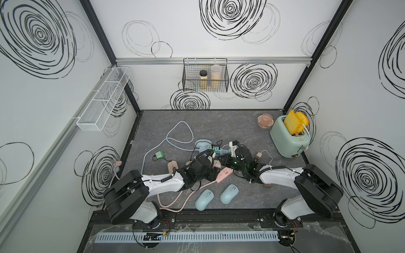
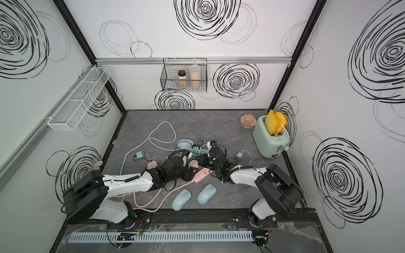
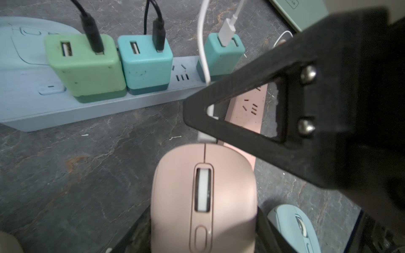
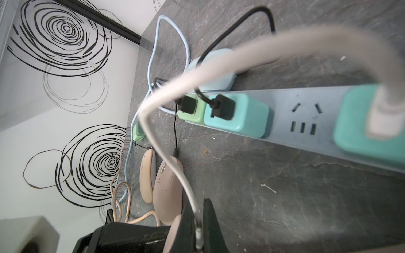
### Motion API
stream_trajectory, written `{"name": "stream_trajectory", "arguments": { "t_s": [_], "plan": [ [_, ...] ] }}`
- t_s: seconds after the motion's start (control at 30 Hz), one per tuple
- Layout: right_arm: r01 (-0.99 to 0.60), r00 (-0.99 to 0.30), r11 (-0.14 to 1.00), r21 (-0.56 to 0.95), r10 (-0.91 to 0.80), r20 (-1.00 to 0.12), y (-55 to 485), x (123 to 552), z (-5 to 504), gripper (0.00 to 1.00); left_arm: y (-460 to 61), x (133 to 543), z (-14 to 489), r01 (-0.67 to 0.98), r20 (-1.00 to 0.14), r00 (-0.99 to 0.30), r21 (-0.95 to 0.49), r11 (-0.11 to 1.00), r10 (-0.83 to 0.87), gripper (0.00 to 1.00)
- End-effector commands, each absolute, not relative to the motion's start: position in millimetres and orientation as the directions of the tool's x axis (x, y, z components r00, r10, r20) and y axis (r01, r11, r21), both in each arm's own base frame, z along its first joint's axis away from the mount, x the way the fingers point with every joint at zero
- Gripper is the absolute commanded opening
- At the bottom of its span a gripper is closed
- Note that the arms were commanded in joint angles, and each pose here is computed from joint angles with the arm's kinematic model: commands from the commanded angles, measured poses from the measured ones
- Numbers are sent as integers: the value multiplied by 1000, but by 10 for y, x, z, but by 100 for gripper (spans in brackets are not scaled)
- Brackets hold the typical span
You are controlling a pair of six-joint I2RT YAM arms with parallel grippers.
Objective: Unplug the wireless mouse
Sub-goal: Remove the power cord from the mouse, then place the mouse at the center of the board.
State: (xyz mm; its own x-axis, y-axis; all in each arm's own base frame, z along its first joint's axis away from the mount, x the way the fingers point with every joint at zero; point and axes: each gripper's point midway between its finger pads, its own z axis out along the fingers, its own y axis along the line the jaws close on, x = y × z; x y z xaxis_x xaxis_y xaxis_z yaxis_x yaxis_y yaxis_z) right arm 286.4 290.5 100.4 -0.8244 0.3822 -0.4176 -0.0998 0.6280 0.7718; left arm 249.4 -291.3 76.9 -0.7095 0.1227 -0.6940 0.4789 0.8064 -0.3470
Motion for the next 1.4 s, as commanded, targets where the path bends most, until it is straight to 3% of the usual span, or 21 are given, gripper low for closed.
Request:
{"name": "stream_trajectory", "arguments": {
  "t_s": [0.0, 0.17, 0.37, 0.53, 0.63, 0.73, 0.87, 1.0, 1.17, 1.37],
  "plan": [
    [-34, -733, 655, 755, 498, -464, 2670, 3214, 1192, 0, -2520, 2376, 366, 374, -598, -788, -274, 886, 147, 0],
    [-41, -829, 641, 766, 406, -385, 2711, 3151, 993, 0, -2433, 2397, 331, 360, -593, -793, -274, 892, 138, 0],
    [-112, -809, 589, 801, 414, -418, 2788, 3235, 1143, 0, -2398, 2358, 284, 361, -581, -800, -266, 894, 150, 0],
    [-142, -821, 611, 779, 367, -437, 2955, 3217, 1189, 0, -2389, 2433, 328, 347, -588, -798, -267, 899, 133, 0],
    [-142, -828, 618, 773, 354, -435, 2960, 3165, 1182, 27, -2417, 2467, 327, 349, -585, -799, -261, 900, 140, 2],
    [-140, -823, 630, 764, 356, -444, 2891, 3114, 1225, 57, -2438, 2485, 297, 347, -578, -804, -262, 900, 141, 29],
    [-153, -795, 636, 757, 375, -476, 2758, 3050, 1403, 69, -2446, 2554, 284, 339, -580, -803, -255, 906, 137, 47],
    [-179, -768, 635, 752, 387, -510, 2637, 2959, 1610, 73, -2429, 2641, 347, 325, -595, -795, -251, 912, 120, 58],
    [-170, -726, 656, 735, 421, -544, 2354, 2897, 1754, 76, -2429, 2724, 513, 322, -626, -775, -269, 908, 89, 84],
    [-102, -697, 683, 724, 470, -541, 1947, 2893, 1679, 77, -2385, 2772, 544, 309, -631, -774, -290, 906, 62, 93]
  ]
}}
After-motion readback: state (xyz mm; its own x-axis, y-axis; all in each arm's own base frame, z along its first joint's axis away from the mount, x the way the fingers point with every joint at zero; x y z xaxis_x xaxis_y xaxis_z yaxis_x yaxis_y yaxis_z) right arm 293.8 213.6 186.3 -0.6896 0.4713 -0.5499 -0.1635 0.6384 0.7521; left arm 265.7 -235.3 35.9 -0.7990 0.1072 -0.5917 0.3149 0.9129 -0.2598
